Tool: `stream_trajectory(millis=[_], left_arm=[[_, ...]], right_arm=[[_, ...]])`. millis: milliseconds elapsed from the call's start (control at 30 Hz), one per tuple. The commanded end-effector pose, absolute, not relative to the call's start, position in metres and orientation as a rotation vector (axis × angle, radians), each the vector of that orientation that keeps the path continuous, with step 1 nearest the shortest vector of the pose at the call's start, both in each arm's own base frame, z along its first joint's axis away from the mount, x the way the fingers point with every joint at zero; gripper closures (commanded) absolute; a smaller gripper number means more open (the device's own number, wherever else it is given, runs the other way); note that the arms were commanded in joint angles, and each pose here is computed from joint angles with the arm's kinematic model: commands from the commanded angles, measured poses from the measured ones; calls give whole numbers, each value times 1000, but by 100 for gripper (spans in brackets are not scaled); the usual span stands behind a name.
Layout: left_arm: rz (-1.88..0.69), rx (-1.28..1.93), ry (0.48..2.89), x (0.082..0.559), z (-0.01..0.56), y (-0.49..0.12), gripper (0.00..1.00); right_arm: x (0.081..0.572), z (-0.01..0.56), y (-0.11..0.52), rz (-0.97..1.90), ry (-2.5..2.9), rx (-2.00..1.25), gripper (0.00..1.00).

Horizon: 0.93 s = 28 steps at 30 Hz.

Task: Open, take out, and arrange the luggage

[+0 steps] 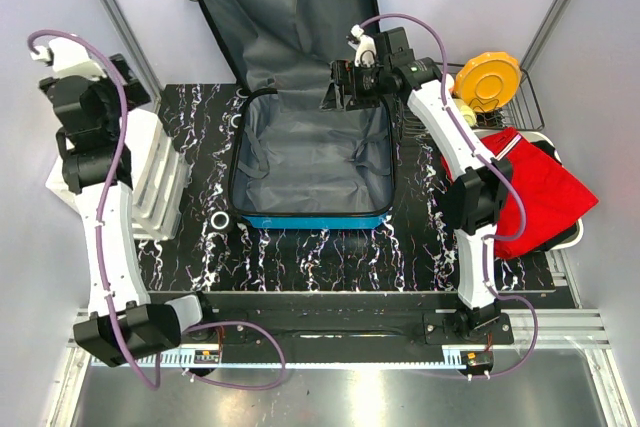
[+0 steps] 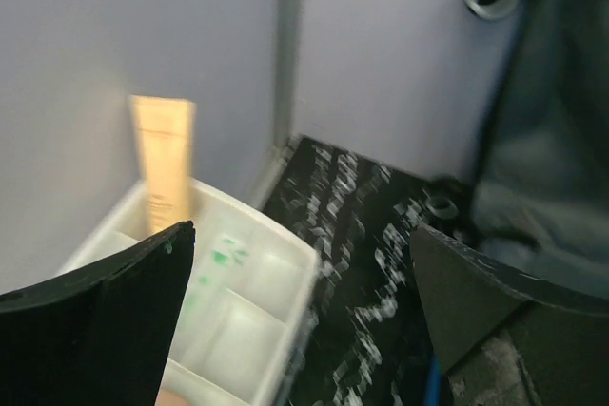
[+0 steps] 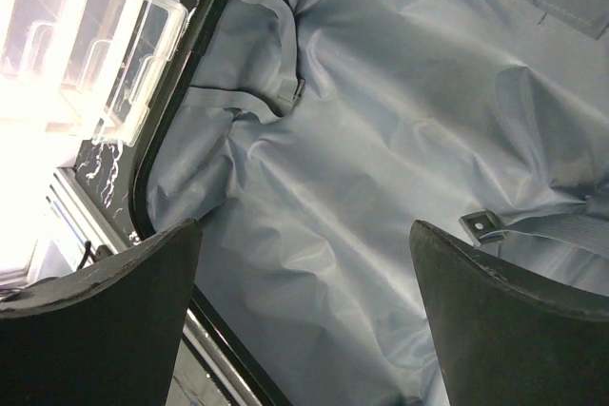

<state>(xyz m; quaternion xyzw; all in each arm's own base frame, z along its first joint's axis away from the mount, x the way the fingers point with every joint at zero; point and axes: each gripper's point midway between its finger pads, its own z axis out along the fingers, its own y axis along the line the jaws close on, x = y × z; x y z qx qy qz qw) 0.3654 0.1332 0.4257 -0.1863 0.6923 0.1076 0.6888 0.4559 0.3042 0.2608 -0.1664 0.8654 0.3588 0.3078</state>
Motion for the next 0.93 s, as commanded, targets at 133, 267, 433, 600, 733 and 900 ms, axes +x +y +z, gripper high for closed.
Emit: stream_trajectory(millis=[133,267,433,600,733,900], left_arm=[[-108,137,1906,364,369,-33,1],[-308,457,2008,350,328,-98,1],[-364,549,2189,329,275,-116,1],[-320,537,2226,321,247,-109,1],[-299,458,2256,321,242,-103,1],[-254,419,2226,327,250,-98,1]], right_arm=[[449,329,255,778,2113,-461,0],[441,310,208,693,2185,-379,0],[401,284,136,530,2248,-295,0],[352,266,100,365,2208,-323,0],[323,237,95,375,2231,-286,0],[315,245,91,356,2180,-275,0]])
